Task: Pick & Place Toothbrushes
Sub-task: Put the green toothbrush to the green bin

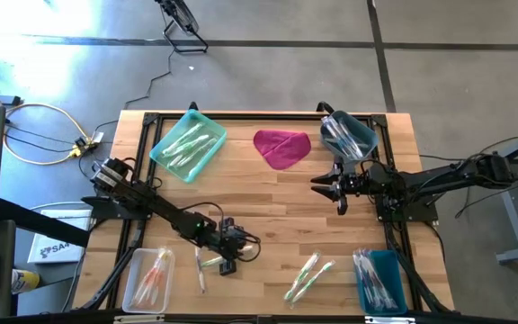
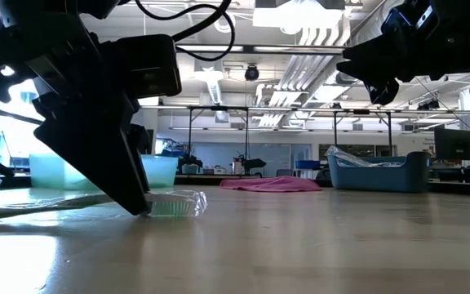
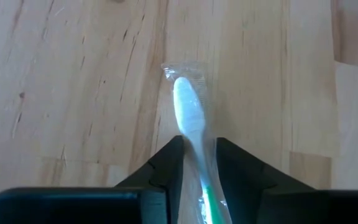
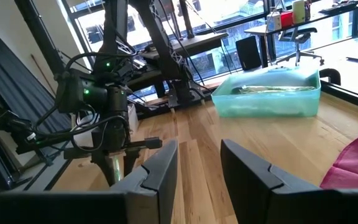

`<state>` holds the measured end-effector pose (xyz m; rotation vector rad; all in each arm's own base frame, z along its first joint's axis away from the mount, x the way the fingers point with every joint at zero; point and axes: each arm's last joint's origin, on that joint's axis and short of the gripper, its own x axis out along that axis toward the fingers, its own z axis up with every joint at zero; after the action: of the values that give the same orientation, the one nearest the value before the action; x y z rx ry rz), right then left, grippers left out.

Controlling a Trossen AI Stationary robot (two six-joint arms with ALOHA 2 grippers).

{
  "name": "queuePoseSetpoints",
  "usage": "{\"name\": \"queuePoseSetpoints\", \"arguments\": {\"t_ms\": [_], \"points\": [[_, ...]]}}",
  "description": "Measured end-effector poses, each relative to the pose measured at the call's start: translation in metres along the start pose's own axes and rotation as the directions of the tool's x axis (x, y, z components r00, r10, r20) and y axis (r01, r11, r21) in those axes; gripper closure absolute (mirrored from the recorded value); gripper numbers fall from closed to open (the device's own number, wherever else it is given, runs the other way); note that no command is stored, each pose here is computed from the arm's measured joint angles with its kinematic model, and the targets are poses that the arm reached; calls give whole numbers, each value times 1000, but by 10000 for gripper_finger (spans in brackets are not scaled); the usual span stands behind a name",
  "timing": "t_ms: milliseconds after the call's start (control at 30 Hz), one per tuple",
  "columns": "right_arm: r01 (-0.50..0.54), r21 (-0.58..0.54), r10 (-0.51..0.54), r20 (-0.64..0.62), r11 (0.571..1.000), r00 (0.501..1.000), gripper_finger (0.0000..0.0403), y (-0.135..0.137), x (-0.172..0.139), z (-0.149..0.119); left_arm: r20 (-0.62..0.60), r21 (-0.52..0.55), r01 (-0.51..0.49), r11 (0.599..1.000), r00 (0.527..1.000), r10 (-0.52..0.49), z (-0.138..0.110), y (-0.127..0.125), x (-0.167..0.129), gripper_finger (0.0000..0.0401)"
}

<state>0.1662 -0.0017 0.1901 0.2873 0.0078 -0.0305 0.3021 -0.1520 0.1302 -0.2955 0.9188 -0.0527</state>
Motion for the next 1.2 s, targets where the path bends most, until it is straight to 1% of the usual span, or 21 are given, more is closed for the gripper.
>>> {"name": "queuePoseSetpoints", "arguments": {"t_ms": [200,567,667,900,1067,1200], "points": [[0,0,0,0,1000,1000,287,0,0,0,0,0,1,1000,1000,-1,0,0,0,331],[0,0,0,0,1000,1000,287,0,0,0,31,-3,-19,1000,999,19,1,0,0,387],[0,0,0,0,1000,1000,287,0,0,0,47,-5,-8,1000,999,8,3,-1,0,391],[0,4,0,0,1000,1000,287,0,0,0,80,-7,13,1000,997,-13,11,-7,-1,382],[0,5,0,0,1000,1000,287,0,0,0,116,61,21,998,993,-28,23,-14,-4,388],[0,5,0,-1,1000,1000,287,0,0,0,159,150,32,988,986,-56,38,-23,-12,388]]}}
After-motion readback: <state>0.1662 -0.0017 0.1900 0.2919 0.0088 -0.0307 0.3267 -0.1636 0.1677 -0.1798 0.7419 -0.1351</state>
